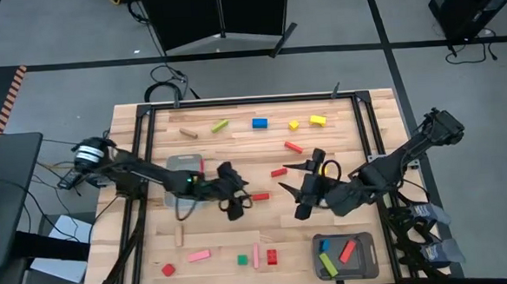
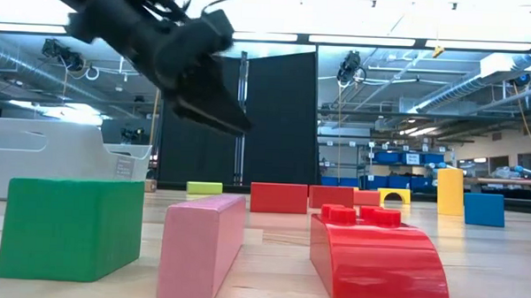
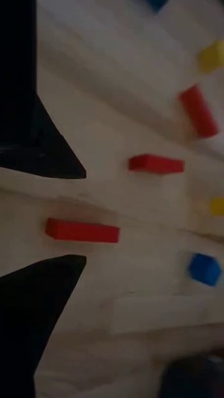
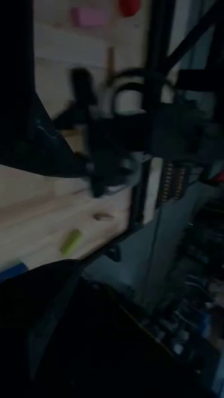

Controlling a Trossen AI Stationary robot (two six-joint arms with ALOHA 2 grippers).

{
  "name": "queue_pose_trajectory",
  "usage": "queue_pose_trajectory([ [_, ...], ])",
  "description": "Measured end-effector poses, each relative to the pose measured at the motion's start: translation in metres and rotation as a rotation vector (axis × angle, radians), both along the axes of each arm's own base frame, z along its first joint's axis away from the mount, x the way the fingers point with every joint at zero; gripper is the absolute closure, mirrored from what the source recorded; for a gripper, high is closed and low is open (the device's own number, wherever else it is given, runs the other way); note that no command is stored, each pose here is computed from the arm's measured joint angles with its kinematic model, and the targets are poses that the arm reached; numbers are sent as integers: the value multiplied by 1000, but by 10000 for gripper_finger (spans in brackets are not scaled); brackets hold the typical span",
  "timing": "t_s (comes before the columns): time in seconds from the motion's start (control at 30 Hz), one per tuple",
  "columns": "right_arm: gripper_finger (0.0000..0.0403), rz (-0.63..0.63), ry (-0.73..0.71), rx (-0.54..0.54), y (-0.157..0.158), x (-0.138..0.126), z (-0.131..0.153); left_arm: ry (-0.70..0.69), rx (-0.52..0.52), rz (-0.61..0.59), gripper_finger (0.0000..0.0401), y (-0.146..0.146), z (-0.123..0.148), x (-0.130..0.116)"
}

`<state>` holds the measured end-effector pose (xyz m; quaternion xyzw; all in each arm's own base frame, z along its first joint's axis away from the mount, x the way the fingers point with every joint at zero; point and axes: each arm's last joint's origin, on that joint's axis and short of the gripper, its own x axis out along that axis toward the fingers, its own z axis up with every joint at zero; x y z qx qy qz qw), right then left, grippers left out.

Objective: Sort blocks by size
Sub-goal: Put the center red block into the black bin

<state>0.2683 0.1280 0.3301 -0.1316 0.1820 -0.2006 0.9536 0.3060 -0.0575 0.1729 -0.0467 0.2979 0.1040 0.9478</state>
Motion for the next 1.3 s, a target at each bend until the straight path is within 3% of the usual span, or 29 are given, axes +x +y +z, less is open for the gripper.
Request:
queue_pose_trajectory([
  [0.17,162,21,-42,-12,-7,-12,-5,58,35,-88,175,-5,-9,26],
  [0.4,167,30,-89,5,-15,-27,-16,191,75,-106,117,-2,-23,47],
  [0.57,165,36,-101,6,-20,-37,-22,258,16,-108,110,4,-38,61],
  [0.73,169,48,-131,10,-22,-44,-19,271,-26,-93,166,6,-44,66],
  [0.97,178,71,-181,23,-23,-55,-5,221,-68,-116,343,5,-42,70],
  [1.13,185,98,-211,28,-20,-61,1,83,-75,-169,336,0,-31,79],
  [1.3,189,126,-225,31,-17,-66,5,-137,-103,-294,336,-15,1,99],
])
